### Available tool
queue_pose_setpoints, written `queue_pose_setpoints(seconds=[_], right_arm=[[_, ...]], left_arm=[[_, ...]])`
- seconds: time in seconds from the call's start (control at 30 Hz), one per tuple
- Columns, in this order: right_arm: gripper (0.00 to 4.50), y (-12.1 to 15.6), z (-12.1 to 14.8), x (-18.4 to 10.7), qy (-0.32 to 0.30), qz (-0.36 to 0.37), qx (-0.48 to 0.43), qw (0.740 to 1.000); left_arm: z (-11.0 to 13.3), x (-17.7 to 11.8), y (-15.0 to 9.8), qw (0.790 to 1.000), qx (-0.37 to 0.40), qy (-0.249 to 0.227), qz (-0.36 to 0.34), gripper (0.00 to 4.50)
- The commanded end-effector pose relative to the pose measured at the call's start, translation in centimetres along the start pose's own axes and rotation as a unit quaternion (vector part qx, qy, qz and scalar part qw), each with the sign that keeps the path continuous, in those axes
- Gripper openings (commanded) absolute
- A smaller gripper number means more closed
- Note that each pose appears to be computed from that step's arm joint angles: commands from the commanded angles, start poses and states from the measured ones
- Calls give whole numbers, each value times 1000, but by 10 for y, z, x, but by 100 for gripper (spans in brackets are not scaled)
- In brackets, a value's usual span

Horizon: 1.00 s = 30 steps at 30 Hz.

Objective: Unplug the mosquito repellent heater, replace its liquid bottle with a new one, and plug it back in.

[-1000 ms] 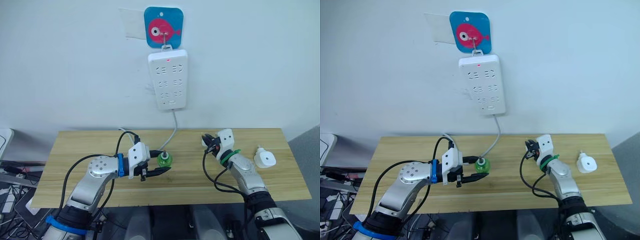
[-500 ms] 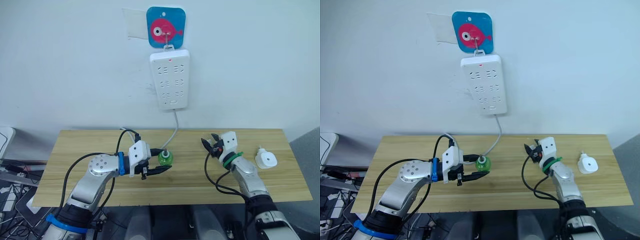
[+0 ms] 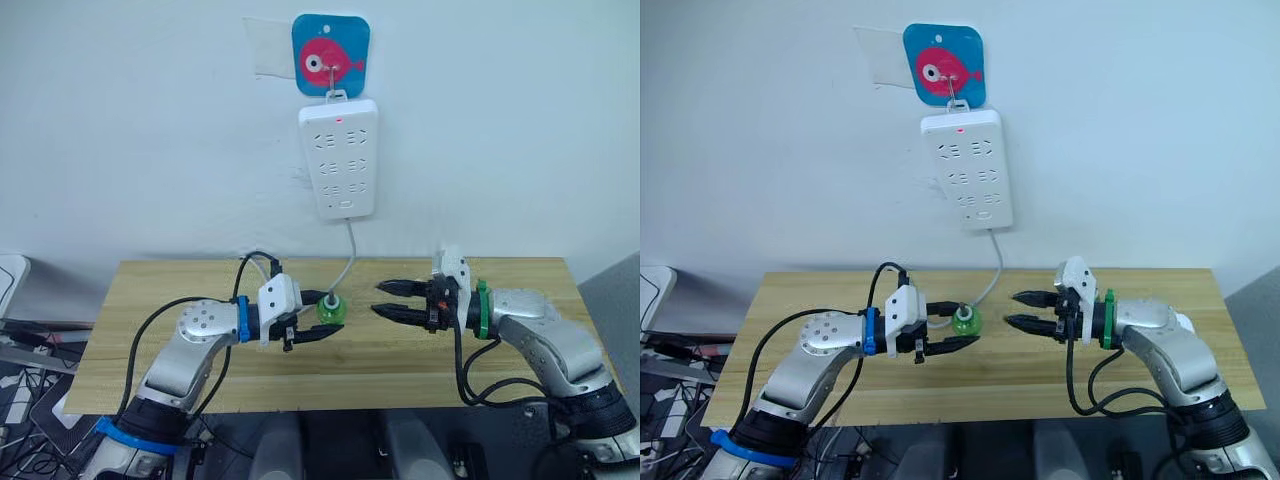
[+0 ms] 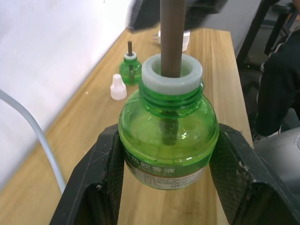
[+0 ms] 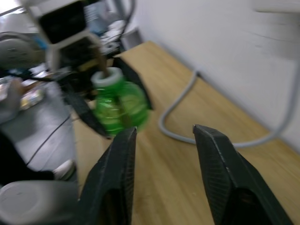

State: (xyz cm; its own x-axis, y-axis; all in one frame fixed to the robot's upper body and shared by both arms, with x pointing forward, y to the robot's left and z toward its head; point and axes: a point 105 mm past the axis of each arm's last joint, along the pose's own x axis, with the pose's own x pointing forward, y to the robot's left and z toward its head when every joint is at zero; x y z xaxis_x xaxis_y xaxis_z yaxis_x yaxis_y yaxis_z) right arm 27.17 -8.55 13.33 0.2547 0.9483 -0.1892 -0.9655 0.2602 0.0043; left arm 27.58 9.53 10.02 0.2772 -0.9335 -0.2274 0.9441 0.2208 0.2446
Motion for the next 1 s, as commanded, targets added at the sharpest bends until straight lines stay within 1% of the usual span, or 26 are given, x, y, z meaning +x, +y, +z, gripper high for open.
queue_pose_setpoints(seconds=[0.03, 0.27, 0.57, 0.77, 0.9, 1.0], right_arm=[[214, 11, 11, 8, -13, 39, -10, 999], [214, 14, 17, 23, -39, 53, -7, 998], [214, 20, 18, 43, -50, 70, -10, 996], [214, 16, 19, 56, -61, 57, -22, 996], [214, 17, 19, 59, -66, 58, -23, 996], [152, 18, 19, 59, -68, 62, -23, 996]], left_arm=[[10, 2, -1, 1000, 22, -16, -11, 220], [15, 5, -5, 999, 28, -21, -21, 220], [17, 7, -5, 999, 30, -24, -23, 220], [20, 10, -4, 999, 32, -31, -24, 220], [21, 11, -5, 999, 31, -33, -26, 220], [21, 11, -5, 999, 30, -34, -25, 220]])
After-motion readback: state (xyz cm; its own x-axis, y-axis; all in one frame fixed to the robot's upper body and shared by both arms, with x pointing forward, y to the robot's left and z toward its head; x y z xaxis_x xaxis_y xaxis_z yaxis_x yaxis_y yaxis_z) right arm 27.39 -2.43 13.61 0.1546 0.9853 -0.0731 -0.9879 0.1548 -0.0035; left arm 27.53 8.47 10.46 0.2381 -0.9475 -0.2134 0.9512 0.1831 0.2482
